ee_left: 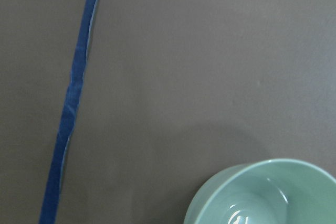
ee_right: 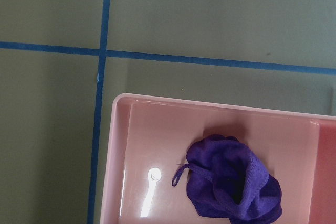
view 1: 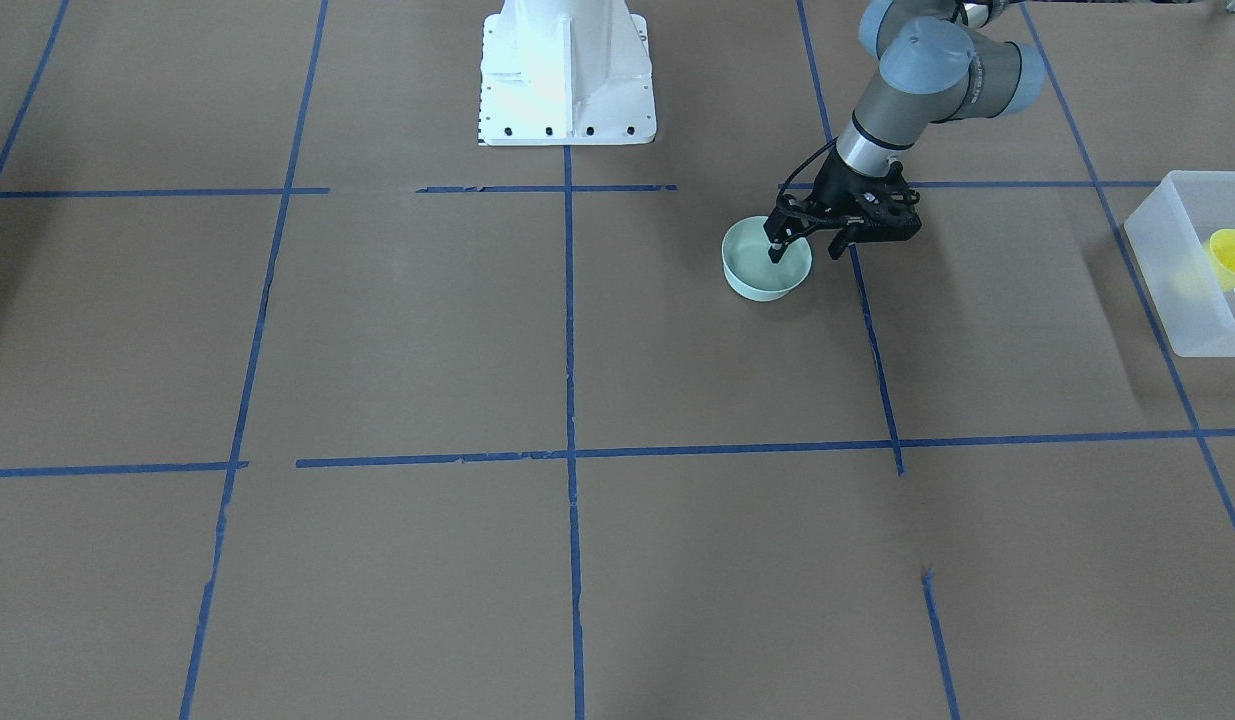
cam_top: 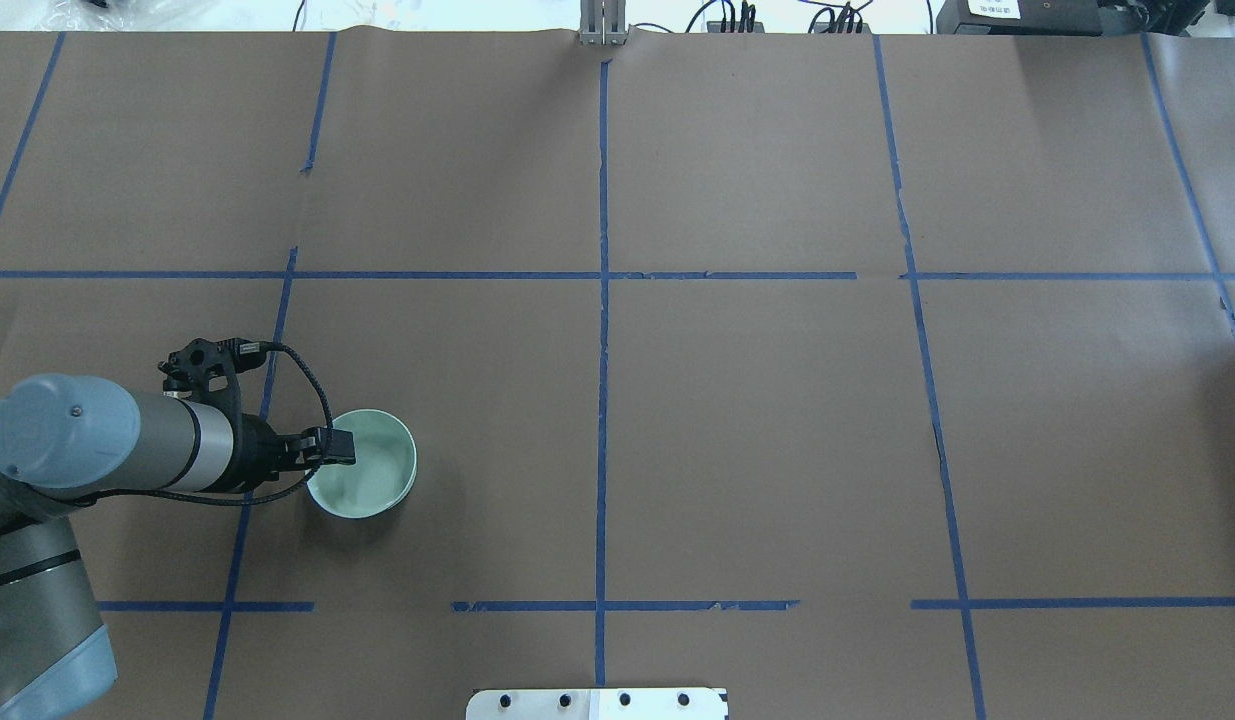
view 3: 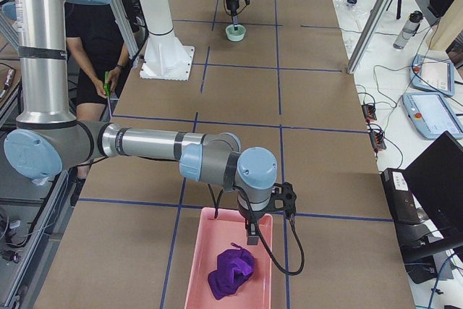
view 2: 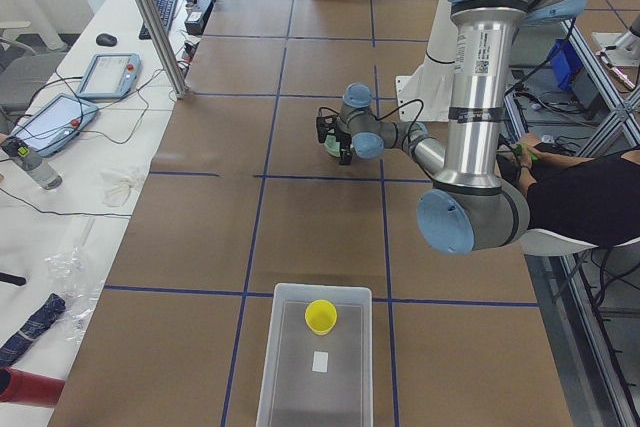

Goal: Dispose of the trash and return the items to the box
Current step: 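Reach the left gripper to the pale green bowl and grasp its rim, then lift the pale green bowl and carry it off the table with the left gripper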

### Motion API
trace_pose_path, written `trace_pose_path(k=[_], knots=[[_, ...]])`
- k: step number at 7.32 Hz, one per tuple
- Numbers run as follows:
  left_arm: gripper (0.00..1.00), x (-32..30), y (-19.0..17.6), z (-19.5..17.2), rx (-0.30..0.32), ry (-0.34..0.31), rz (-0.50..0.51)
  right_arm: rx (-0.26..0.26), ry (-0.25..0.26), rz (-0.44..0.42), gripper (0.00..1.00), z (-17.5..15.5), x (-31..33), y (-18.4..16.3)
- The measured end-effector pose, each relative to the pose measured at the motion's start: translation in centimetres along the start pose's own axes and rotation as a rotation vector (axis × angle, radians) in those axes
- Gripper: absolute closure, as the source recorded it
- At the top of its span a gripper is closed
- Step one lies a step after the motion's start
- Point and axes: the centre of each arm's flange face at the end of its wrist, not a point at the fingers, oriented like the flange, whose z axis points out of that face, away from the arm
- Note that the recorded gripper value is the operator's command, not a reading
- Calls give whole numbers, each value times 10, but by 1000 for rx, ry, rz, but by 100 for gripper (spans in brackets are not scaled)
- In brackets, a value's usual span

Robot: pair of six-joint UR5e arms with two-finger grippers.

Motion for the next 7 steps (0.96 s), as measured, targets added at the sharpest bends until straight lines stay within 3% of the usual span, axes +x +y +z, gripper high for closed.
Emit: trace_pose_path(k=[5,7], knots=[[100,45,-1,-11,-5,-65,-34,33,9,-11,0,-17,-24,-11],[100,63,-13,-64,-8,-52,-65,43,9,-23,0,-21,-34,-14]])
